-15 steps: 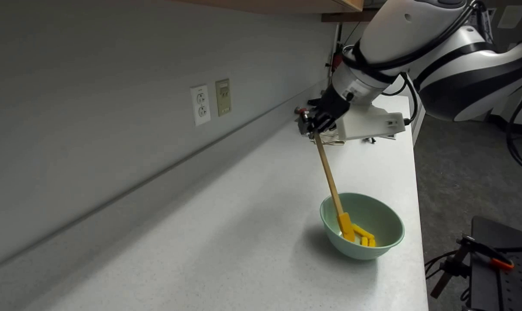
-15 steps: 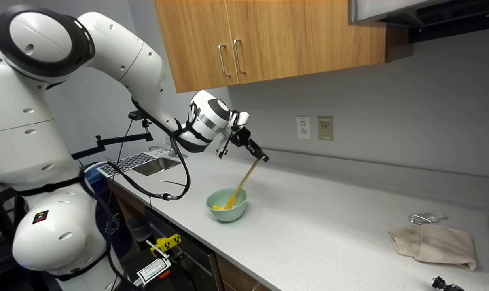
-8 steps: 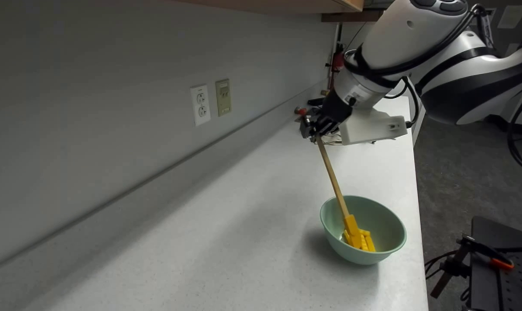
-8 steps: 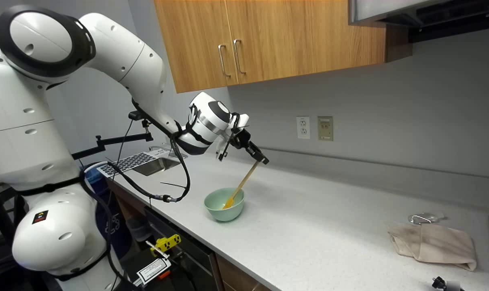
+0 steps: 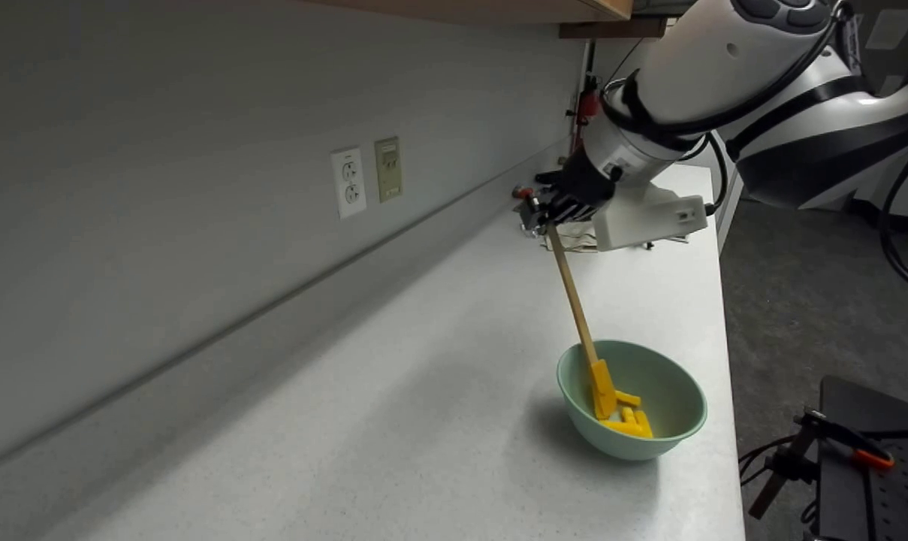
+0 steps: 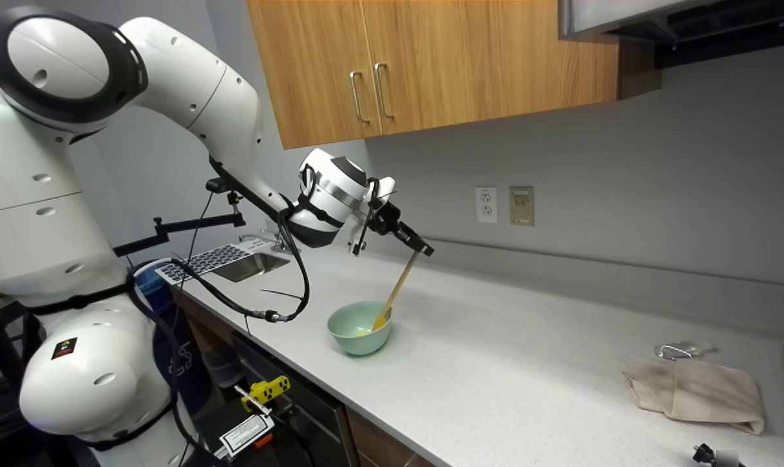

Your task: Stir the bowl

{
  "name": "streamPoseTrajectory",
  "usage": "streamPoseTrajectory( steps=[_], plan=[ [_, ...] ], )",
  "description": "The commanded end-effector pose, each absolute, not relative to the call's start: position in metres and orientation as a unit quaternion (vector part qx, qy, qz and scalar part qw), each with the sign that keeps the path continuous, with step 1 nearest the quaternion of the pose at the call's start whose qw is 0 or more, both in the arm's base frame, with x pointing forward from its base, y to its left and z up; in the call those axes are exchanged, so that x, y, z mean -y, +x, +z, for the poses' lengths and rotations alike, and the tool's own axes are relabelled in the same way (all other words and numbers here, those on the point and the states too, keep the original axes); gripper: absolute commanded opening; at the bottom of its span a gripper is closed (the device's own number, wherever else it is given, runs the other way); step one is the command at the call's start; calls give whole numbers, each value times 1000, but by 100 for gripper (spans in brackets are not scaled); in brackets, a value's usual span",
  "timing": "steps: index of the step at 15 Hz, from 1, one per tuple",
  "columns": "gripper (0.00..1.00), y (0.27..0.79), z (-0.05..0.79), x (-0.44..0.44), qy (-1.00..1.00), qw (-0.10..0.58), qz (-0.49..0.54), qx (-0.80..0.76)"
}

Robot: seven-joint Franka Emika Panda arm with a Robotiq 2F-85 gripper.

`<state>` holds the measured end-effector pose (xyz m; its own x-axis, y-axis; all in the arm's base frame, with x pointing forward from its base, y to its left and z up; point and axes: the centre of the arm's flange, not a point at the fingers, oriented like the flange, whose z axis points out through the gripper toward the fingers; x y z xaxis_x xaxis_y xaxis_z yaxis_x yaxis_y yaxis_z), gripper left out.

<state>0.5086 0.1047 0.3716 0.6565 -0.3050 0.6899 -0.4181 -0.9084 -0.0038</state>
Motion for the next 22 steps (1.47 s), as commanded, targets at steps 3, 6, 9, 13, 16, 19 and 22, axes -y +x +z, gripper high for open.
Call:
streamPoseTrajectory(
  steps=[3, 6, 9, 13, 16, 19, 22],
  plan=[
    [2, 507, 371, -104, 878, 135, 421, 183],
    [2, 508, 374, -99, 883, 134, 410, 187],
    [2, 510, 375, -99, 898, 90, 377, 207],
    [2, 515, 373, -106, 913, -9, 327, 244],
    [2, 519, 366, -109, 913, -24, 316, 257],
    [2, 521, 365, -104, 906, 6, 337, 257],
    [2, 522, 374, -96, 895, 49, 372, 242]
  ],
)
